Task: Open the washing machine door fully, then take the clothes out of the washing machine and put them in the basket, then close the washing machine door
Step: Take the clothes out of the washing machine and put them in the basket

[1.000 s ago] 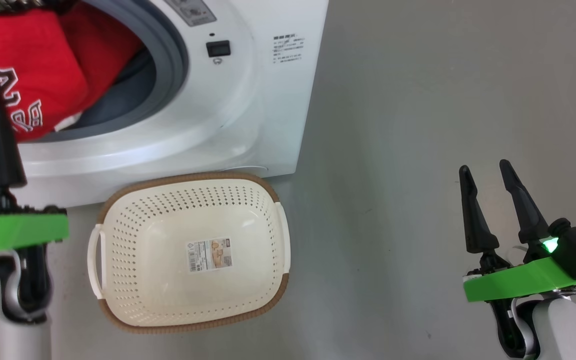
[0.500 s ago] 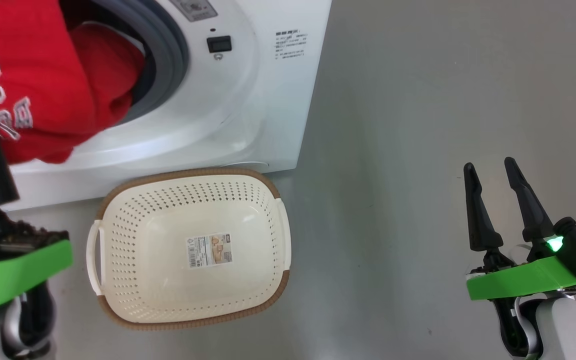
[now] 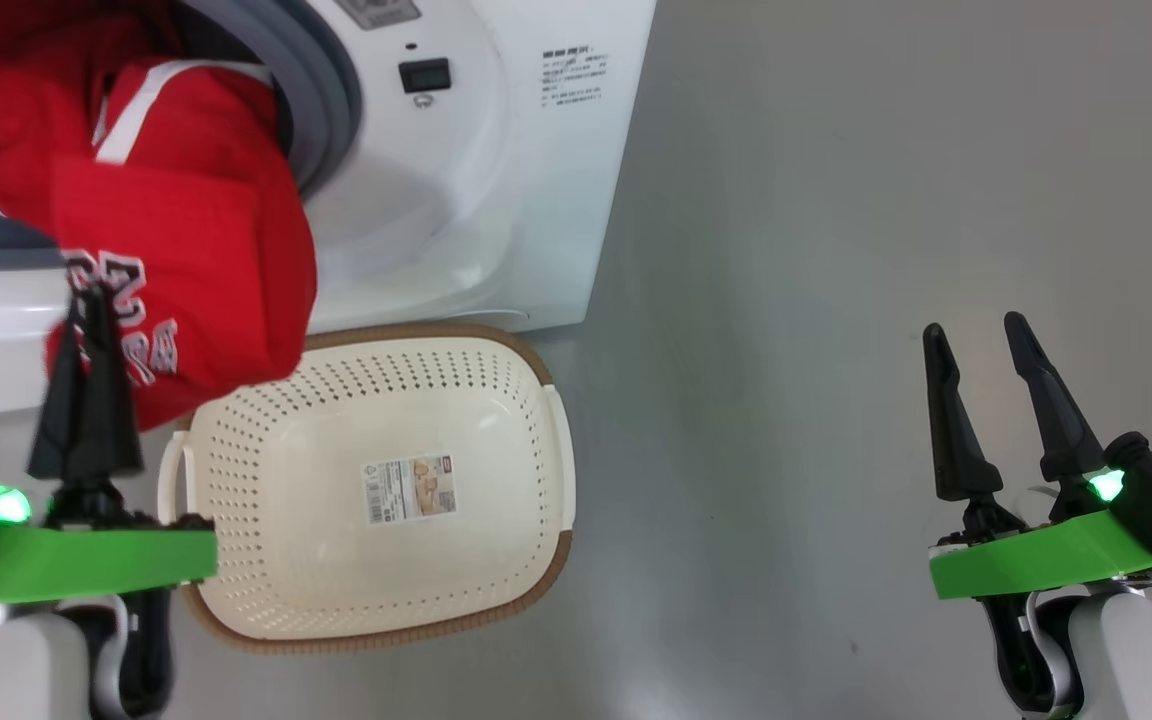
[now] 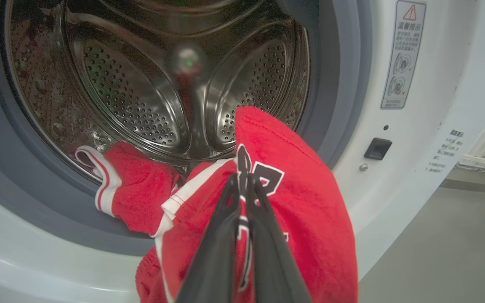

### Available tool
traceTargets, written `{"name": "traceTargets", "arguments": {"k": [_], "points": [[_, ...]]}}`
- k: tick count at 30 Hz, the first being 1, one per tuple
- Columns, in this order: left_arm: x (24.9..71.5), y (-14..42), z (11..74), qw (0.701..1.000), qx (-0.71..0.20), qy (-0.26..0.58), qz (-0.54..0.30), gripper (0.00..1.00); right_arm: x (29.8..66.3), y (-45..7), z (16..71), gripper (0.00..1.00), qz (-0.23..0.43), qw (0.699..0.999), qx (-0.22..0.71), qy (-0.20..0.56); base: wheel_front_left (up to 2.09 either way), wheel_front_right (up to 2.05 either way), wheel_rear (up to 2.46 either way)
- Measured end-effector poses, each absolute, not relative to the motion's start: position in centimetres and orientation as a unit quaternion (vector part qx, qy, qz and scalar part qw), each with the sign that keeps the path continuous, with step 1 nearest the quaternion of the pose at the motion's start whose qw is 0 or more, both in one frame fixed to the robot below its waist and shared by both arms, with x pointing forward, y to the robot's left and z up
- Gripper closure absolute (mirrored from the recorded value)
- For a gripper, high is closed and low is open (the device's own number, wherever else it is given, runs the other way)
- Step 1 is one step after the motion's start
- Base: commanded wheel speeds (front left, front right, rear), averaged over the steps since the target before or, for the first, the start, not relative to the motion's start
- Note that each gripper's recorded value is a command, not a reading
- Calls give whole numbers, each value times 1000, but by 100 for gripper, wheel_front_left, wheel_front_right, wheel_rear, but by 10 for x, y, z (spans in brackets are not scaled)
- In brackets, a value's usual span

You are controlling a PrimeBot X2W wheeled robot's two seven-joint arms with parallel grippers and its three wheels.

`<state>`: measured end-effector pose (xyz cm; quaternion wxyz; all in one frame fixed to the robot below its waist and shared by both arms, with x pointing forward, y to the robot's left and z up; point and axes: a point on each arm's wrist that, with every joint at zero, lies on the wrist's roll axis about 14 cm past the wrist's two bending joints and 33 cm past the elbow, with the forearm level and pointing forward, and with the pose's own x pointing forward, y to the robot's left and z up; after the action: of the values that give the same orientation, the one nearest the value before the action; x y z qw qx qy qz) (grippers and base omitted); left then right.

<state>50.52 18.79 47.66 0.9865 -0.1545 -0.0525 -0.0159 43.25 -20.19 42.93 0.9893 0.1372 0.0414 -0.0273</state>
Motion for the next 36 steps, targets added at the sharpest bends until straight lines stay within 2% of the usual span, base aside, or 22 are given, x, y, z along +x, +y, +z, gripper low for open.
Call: {"name": "traceTargets", "arguments": {"k": [10, 16, 18, 23, 36], "points": [[492, 177, 382, 983, -159, 87, -13, 100, 443, -201, 417, 0, -28, 988, 144, 51, 0, 0, 0], [494, 167, 351, 979, -156, 131, -21, 100, 448, -200, 407, 0, -27, 987, 144, 60, 0, 0, 0], [494, 165, 340, 977, -150, 147, -25, 95, 450, -199, 403, 0, -27, 987, 144, 63, 0, 0, 0], [498, 162, 319, 974, -143, 175, -31, 100, 452, -199, 393, 0, -28, 987, 143, 73, 0, 0, 0], [498, 146, 275, 962, -124, 236, -60, 100, 460, -201, 378, 0, -31, 986, 143, 85, 0, 0, 0]]}}
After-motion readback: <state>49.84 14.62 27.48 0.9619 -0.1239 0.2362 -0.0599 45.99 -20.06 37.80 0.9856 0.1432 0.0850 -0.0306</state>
